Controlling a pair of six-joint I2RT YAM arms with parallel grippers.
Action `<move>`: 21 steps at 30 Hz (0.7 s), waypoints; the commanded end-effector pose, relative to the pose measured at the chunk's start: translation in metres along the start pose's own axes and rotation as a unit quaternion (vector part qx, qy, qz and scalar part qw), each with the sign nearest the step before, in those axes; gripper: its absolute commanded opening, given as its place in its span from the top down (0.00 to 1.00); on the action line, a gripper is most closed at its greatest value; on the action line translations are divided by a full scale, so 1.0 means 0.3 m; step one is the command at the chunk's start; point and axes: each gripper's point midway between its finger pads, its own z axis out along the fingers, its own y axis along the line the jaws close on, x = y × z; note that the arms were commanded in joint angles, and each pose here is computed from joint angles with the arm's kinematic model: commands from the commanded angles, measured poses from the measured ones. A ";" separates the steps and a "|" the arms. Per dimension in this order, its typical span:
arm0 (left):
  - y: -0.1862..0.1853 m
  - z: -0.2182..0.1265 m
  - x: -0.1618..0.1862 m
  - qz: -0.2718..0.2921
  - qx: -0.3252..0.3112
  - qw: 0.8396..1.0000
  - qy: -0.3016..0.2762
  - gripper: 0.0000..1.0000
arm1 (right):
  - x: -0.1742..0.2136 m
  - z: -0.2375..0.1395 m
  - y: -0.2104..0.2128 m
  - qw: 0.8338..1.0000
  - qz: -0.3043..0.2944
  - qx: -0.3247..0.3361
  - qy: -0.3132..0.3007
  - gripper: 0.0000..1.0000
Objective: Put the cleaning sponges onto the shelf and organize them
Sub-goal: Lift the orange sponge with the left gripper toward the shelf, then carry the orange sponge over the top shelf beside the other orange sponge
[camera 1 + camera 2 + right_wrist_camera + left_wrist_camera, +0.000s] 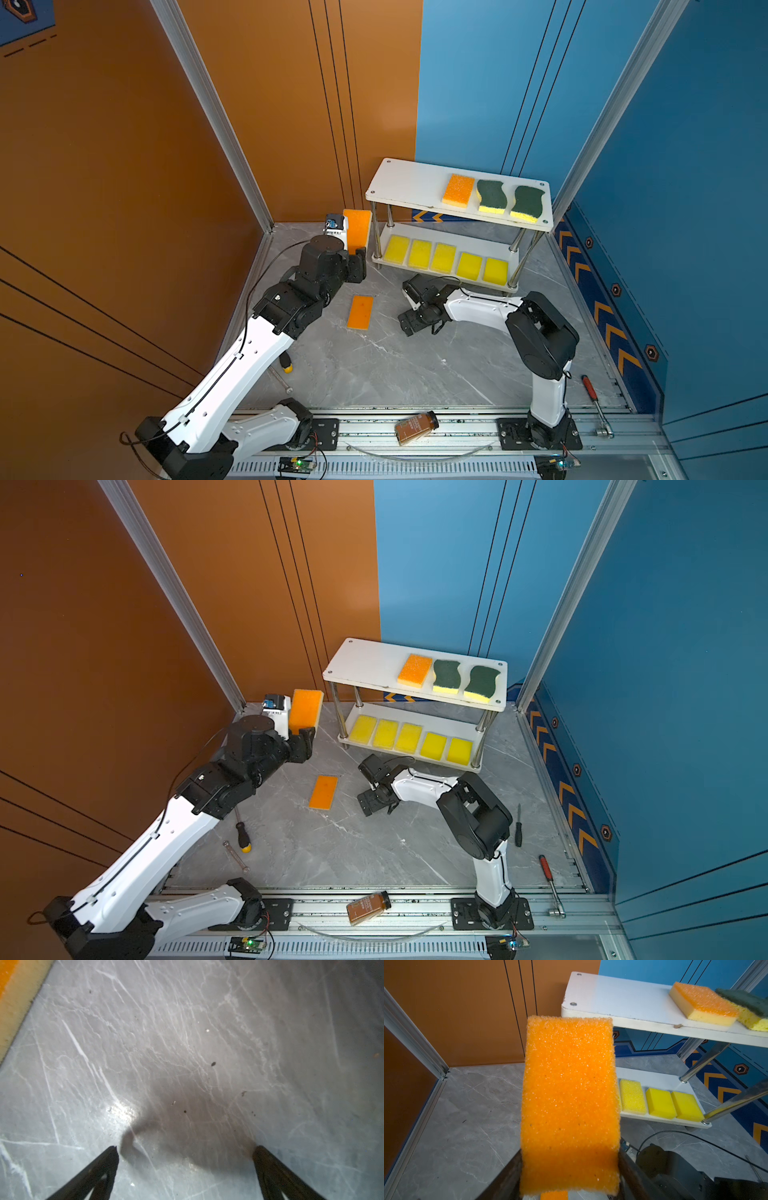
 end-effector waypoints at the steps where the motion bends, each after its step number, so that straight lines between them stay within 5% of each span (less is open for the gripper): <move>1: -0.033 -0.011 -0.091 0.007 0.024 0.999 -0.032 0.35 | 0.098 0.053 -0.010 0.998 -0.007 0.009 0.055 0.00; 21: -0.213 0.091 -0.314 0.031 0.078 0.992 -0.090 0.38 | 0.143 0.066 -0.010 0.998 -0.004 0.010 0.063 0.00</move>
